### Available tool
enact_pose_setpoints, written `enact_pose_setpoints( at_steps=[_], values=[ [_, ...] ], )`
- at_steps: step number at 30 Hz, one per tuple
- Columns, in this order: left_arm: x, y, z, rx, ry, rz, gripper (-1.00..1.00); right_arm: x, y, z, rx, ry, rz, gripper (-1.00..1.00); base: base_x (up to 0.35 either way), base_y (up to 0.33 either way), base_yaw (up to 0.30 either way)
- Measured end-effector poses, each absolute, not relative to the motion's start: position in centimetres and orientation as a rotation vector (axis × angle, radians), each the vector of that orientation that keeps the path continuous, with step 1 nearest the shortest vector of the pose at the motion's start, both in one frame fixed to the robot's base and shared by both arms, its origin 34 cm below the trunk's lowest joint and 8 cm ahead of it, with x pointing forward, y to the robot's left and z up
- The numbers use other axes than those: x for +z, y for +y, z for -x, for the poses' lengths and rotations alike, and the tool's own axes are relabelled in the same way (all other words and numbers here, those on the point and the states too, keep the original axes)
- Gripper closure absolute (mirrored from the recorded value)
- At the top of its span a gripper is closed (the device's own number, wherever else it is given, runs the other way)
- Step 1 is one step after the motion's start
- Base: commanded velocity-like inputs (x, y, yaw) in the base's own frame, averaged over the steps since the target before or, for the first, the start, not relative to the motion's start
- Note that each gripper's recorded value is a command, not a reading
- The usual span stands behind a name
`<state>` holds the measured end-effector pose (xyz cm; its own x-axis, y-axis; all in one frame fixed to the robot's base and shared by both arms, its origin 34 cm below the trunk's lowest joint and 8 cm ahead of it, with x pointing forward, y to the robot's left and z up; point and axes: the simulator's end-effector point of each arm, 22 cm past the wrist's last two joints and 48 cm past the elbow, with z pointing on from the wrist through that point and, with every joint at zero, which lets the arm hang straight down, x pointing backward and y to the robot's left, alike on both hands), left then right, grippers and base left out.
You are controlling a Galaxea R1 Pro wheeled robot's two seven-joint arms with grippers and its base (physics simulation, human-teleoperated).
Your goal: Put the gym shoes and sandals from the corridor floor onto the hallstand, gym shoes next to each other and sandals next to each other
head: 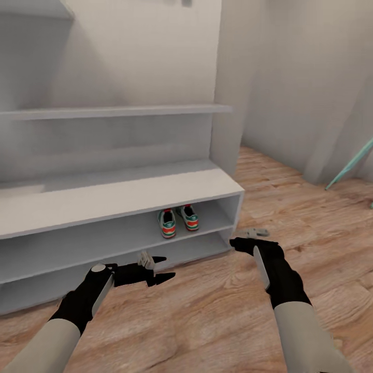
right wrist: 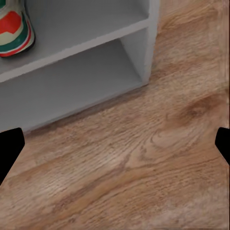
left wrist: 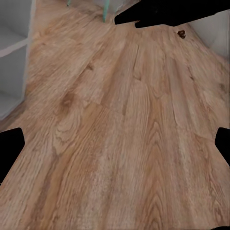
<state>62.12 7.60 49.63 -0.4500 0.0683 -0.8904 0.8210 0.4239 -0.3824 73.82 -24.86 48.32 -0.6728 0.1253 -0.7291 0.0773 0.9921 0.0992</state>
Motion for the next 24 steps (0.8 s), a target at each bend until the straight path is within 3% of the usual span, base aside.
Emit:
enact_pose_setpoints(
  at_steps=[24],
  values=[
    [54.4, 7.6, -62.0, -1.055, 1.749, -0.797, -1.00, 53.9, -26.5, -73.6, 0.090, 2.225, -0.203, -1.00, 0.000, 0.000, -0.267]
  ],
)
